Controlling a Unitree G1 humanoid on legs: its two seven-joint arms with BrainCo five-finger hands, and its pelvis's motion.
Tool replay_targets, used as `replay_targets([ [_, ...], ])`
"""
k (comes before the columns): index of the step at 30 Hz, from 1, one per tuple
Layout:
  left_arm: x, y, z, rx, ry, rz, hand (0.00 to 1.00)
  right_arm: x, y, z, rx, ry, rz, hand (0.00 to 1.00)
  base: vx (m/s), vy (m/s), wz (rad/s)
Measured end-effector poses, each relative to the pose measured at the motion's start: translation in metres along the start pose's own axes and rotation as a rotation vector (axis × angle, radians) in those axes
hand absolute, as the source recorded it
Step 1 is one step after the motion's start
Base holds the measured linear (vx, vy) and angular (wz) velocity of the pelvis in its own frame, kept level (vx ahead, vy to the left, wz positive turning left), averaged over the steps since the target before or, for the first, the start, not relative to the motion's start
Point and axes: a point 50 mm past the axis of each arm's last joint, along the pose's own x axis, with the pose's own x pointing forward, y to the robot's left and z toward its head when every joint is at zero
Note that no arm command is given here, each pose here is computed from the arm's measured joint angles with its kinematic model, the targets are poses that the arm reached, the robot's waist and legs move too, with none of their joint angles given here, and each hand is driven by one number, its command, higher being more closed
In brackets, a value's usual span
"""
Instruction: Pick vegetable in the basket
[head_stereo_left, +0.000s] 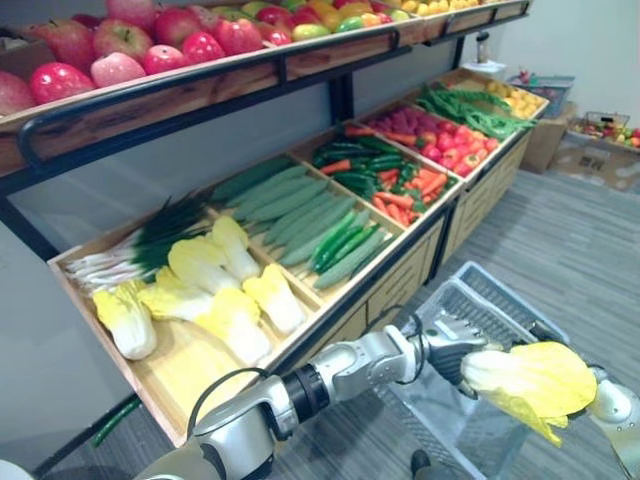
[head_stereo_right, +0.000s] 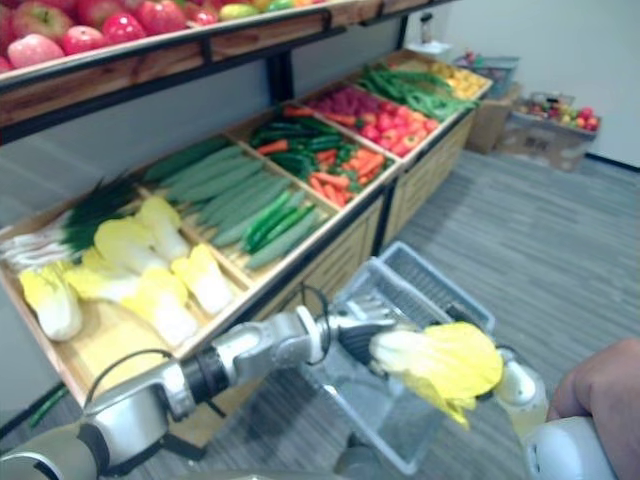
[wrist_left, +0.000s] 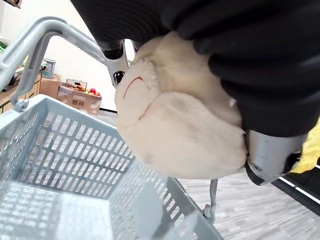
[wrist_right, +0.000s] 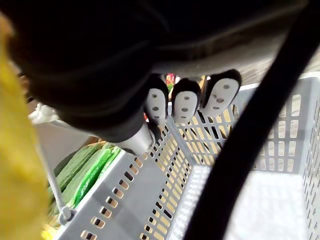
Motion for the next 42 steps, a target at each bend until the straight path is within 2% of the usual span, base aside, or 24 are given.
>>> replay_targets([
  [8,0.001,0.001,-0.006,0.058,0.013,-0.03,1.0,0.002,-0.009,0.005,0.011,-0.024,-0.013,1.0,0.02,-0.002,-0.02],
  [9,0.0,0.001,-0.006,0.063,0.015,-0.034,0.0,0.003,-0.009,0.006,0.011,-0.028,-0.014,1.0,0.0,0.0,0.0],
  [30,0.002,-0.003,-0.009,0.093,0.033,-0.067,0.0,0.003,-0.013,0.023,0.002,-0.103,0.038,1.0,0.0,0.0,0.0],
  [34,0.002,0.005,-0.004,0.09,0.004,-0.005,0.0,0.006,-0.009,0.026,0.0,-0.117,0.056,1.0,0.0,-0.005,-0.04],
  [39,0.002,0.028,0.023,-0.047,-0.149,0.117,0.0,0.01,0.002,0.033,0.017,-0.153,0.099,1.0,-0.02,-0.012,0.0],
  [42,-0.003,0.046,0.054,-0.09,-0.314,0.191,0.0,0.013,0.002,0.033,0.019,-0.153,0.089,1.0,-0.05,-0.01,0.08],
])
